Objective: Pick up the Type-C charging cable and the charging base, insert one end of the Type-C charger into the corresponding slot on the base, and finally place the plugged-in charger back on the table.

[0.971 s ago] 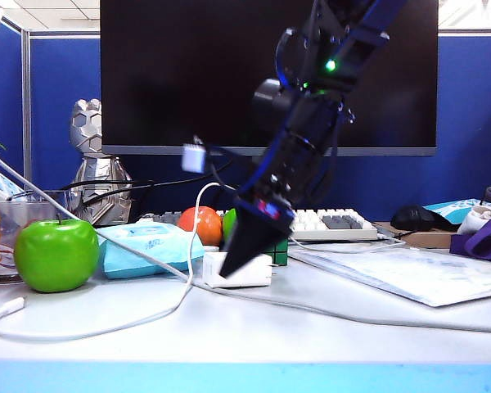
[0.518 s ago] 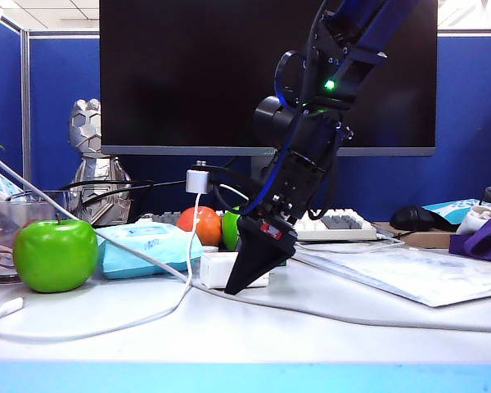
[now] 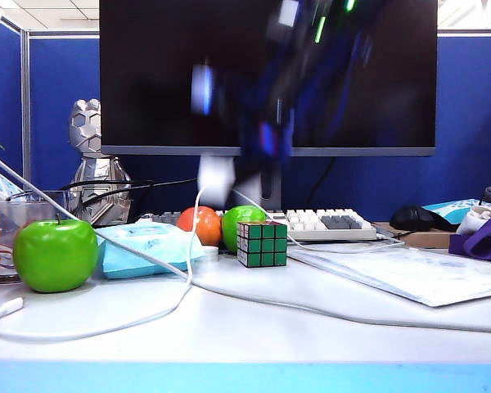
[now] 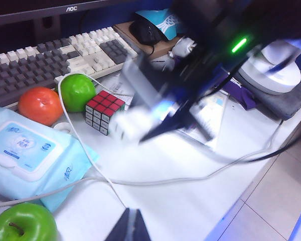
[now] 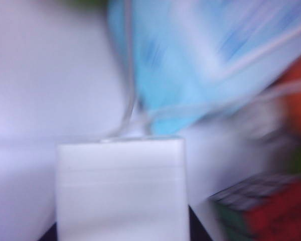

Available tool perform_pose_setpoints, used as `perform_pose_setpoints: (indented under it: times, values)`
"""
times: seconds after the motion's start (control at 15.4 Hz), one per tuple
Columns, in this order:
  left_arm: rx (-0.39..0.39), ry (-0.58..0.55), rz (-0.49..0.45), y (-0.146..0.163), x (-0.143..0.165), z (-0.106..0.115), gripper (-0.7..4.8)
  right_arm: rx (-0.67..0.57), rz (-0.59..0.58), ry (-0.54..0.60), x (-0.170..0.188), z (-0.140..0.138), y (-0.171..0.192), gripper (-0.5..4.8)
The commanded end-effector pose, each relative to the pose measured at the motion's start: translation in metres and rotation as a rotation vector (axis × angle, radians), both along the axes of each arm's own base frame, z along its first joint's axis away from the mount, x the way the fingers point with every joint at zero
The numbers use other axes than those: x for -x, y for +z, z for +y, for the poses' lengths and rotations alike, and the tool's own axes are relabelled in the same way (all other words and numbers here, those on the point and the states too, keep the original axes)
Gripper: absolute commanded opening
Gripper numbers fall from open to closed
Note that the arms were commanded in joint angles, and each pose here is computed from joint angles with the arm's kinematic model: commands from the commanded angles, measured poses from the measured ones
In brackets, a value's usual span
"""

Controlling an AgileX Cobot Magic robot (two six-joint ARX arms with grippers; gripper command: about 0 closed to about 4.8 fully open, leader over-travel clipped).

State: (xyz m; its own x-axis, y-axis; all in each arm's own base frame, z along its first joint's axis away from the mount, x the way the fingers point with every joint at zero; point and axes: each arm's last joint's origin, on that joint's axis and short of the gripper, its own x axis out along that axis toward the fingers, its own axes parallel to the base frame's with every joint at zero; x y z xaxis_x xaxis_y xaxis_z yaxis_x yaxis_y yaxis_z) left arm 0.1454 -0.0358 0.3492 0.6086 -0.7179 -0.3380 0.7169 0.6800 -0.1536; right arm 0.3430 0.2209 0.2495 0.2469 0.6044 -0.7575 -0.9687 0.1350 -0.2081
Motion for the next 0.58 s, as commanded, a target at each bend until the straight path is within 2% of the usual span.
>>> perform_pose_setpoints:
  times: [0.06, 0.26, 0.39, 0.58]
  values:
    - [0.004, -0.007, -0.013, 0.002, 0.001, 0.0, -0.05, -0.269, -0.015, -0.012, 0.037, -0.018, 0.084, -0.04]
    - [0.004, -0.007, -0.015, 0.002, 0.001, 0.0, -0.05, -0.455, -0.023, 0.019, 0.073, -0.041, 0.139, -0.04]
    - [0.007, -0.007, -0.036, 0.004, 0.0, 0.0, -0.05, -0.652, -0.027, 0.099, 0.105, -0.064, 0.184, -0.04]
    - [0.008, -0.007, -0.041, 0.004, 0.0, 0.0, -0.05, -0.789, -0.071, 0.13, 0.135, -0.083, 0.219, -0.04]
